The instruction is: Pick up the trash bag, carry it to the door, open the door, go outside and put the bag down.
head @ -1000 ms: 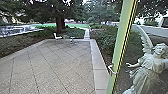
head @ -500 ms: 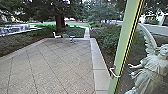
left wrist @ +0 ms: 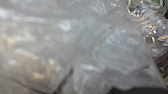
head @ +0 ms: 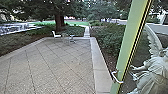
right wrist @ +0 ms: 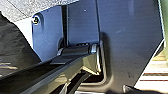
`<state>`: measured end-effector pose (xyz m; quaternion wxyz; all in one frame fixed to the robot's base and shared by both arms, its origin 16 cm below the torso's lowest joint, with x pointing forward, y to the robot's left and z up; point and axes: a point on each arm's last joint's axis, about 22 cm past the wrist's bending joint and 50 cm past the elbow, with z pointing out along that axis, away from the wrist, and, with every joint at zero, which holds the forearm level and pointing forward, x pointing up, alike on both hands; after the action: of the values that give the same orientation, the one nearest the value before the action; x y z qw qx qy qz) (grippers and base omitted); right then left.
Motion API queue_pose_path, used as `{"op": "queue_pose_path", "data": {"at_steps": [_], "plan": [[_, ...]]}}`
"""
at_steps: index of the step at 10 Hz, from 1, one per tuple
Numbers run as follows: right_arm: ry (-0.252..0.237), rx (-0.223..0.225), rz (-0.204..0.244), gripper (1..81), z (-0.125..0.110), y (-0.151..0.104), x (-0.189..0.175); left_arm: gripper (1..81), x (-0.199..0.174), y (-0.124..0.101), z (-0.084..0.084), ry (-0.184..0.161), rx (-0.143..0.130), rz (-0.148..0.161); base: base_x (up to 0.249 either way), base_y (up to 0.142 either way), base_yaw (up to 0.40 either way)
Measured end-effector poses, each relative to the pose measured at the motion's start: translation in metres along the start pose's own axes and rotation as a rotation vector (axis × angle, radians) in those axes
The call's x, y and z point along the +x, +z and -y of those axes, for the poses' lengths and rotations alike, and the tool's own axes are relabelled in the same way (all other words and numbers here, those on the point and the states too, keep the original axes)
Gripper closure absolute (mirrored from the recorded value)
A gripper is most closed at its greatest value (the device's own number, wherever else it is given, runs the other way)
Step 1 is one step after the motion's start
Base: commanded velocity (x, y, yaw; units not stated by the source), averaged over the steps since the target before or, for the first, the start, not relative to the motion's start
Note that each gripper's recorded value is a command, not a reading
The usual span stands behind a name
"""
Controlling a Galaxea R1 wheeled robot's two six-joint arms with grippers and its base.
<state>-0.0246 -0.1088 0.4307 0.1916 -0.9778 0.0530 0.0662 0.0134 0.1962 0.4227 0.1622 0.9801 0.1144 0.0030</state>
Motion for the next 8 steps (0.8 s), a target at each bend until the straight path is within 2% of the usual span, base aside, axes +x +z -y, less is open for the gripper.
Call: {"op": "queue_pose_path", "data": {"at_steps": [2,3,5,7,8], "plan": [[0.010,-0.001,0.005,1.0,-0.001,0.001,-0.007,81.1,-0.021,0.000,0.004,-0.006,0.001,0.029,0.094,0.000,0.000],[0.002,0.000,0.003,1.0,0.000,0.000,-0.004,81.1,-0.020,0.000,0.003,-0.006,0.000,0.030,0.094,0.000,0.000],[0.000,0.000,0.002,1.0,0.000,0.000,-0.002,81.1,0.003,0.000,-0.001,0.001,-0.001,-0.003,0.094,0.000,0.000],[0.009,-0.002,0.010,1.0,-0.002,0.001,-0.010,81.1,-0.014,0.000,0.002,-0.004,-0.001,0.021,0.094,0.000,0.000],[-0.010,0.001,-0.004,1.0,0.001,0.000,0.003,81.1,-0.011,0.000,0.000,-0.003,-0.002,0.019,0.094,0.000,0.000]]}}
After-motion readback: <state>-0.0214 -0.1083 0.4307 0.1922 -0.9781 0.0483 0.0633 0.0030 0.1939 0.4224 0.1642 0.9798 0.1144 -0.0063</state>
